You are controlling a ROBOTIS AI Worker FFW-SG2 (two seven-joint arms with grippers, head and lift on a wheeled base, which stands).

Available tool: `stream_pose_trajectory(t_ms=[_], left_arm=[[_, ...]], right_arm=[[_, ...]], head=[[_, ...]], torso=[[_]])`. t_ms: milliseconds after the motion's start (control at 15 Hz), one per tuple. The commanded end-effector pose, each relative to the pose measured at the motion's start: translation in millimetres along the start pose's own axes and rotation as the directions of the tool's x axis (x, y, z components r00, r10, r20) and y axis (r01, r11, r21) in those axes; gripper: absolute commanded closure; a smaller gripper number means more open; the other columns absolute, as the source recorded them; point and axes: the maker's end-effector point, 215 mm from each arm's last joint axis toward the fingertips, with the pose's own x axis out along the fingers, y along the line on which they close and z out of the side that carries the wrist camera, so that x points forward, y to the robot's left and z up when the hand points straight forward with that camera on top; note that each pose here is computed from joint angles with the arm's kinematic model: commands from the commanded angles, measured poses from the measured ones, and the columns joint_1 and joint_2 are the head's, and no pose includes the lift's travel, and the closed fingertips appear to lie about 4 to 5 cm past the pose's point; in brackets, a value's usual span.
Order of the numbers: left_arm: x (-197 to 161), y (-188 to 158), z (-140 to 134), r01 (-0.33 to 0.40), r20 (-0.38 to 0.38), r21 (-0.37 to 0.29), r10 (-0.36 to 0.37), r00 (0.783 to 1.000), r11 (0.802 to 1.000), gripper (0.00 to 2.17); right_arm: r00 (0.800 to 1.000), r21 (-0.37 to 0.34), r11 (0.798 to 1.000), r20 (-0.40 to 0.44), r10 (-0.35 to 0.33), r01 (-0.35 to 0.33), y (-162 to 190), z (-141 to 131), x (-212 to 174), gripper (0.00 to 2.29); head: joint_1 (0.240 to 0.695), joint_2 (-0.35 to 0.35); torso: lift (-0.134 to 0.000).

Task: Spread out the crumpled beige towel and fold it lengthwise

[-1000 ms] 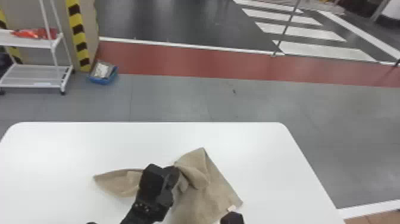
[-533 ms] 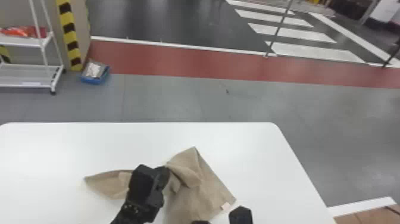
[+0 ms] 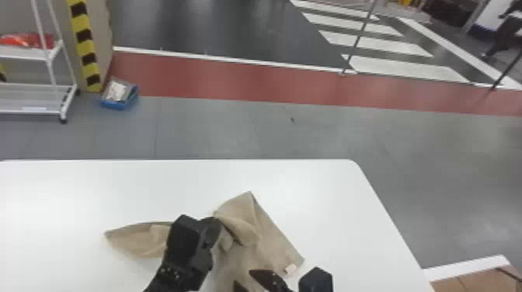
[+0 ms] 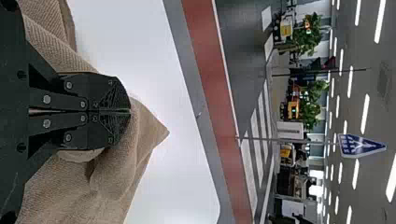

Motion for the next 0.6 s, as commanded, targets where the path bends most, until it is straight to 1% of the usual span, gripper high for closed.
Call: stream_pose_trajectory(t_ms=[0,133,267,400,533], left_arm=[[-0.5,-0.2,-1.7,0.000,-0.004,0.003,0.000,1.000,1.000,1.42],[-1.1,1.3,-3.3,0.000,-0.006,0.006,0.000,1.000,1.000,1.42],[-1.4,1.1,-4.2,0.000,-0.008,0.007,0.000,1.000,1.000,1.42],[-1.3,-2.2,-3.7,0.004,-0.007,0.006,-0.004,1.000,1.000,1.42],[-0.9,-3.6,-3.4,0.005,-0.007,0.010,-0.005,1.000,1.000,1.42]], right_arm=[[0.999,-0.079,0.997,-0.045,0.005,-0.009,29.0,-10.4,11.7,0.02],[0.997,-0.101,0.995,-0.079,0.000,-0.008,39.8,-27.0,22.1,0.14],[0.992,-0.093,0.996,-0.126,0.002,-0.014,38.0,-45.7,30.3,0.26],[0.986,-0.083,0.996,-0.169,0.006,-0.020,38.6,-59.1,34.8,0.28],[0.982,-0.083,0.996,-0.187,0.006,-0.021,38.6,-64.3,35.9,0.28]], head=[[0.695,-0.269],[0.695,-0.247],[0.695,-0.217],[0.695,-0.211],[0.695,-0.215]], torso=[[0.000],[0.000],[0.000],[0.000],[0.000]])
